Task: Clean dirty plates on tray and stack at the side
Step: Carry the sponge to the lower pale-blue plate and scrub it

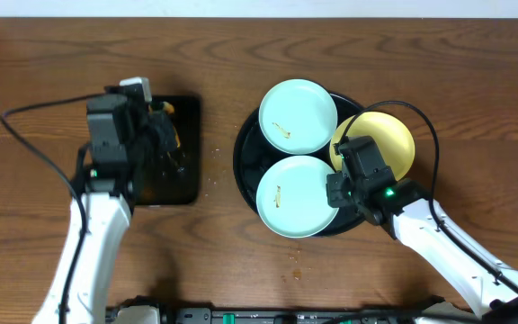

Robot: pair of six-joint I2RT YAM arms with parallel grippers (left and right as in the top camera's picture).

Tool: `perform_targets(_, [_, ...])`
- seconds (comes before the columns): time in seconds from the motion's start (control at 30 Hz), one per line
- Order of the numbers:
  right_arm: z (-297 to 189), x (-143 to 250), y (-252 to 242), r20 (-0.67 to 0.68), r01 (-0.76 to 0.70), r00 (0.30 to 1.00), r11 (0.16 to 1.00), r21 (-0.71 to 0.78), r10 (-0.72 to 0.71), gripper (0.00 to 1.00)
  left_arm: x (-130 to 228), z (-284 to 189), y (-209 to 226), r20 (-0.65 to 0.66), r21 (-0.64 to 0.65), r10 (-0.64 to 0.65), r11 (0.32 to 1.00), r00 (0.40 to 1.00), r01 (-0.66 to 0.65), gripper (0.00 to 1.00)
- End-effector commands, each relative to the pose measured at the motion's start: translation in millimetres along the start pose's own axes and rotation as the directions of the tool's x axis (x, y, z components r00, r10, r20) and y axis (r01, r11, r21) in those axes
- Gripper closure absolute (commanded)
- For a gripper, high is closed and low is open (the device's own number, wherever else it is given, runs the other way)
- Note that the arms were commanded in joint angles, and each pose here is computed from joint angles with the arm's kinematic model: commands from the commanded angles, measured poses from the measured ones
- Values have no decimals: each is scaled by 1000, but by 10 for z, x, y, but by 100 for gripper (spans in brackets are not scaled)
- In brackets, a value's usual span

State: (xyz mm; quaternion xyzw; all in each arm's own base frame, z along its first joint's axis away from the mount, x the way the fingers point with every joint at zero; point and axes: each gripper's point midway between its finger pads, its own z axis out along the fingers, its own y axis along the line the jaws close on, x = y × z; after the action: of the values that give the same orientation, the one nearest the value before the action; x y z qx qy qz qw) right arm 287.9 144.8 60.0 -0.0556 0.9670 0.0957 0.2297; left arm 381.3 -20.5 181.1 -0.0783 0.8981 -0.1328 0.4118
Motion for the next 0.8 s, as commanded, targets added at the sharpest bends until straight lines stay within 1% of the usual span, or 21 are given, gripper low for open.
perform_targets(0.0, [99,144,-68,-28,-35,999,999,8,35,99,-290,-89,-230,-117,49,-47,997,992,54,93])
perform_targets(0.07, [141,160,-119,-22,-35,999,999,30,36,99,-253,-83,-340,-217,74,-44,995,975,62,93])
perform_targets(0.1, [170,171,-156,-17,-35,999,998,48,36,99,-223,-80,-462,-267,120,-30,991,963,65,93])
perform_targets(0.13, [202,193,-182,-17,-34,999,998,59,35,99,-167,-73,-652,-320,193,-8,979,947,73,93])
perform_targets(0.17, [218,204,-189,-19,-34,999,998,62,35,99,-112,-61,-789,-348,240,9,968,938,80,93])
perform_targets(0.2, [260,232,-199,-27,-33,999,997,65,35,99,11,-27,-959,-384,279,41,957,922,74,93])
perform_targets(0.3, [360,259,-209,-42,-31,999,997,72,34,99,270,15,-1202,-446,304,106,952,889,39,93])
perform_targets(0.4, [441,277,-218,-50,-31,998,997,76,35,99,656,71,-1456,-513,299,207,953,833,-53,93])
perform_targets(0.53, [452,212,-273,-28,-48,998,995,87,51,99,1029,196,-1592,-556,266,304,947,774,-181,93])
perform_targets(0.63, [448,160,-358,-12,-76,997,992,97,77,99,1269,251,-1702,-593,287,345,935,727,-210,93])
perform_targets(0.77, [445,151,-421,-11,-93,995,990,106,94,99,1544,308,-1732,-646,294,369,928,668,-228,93])
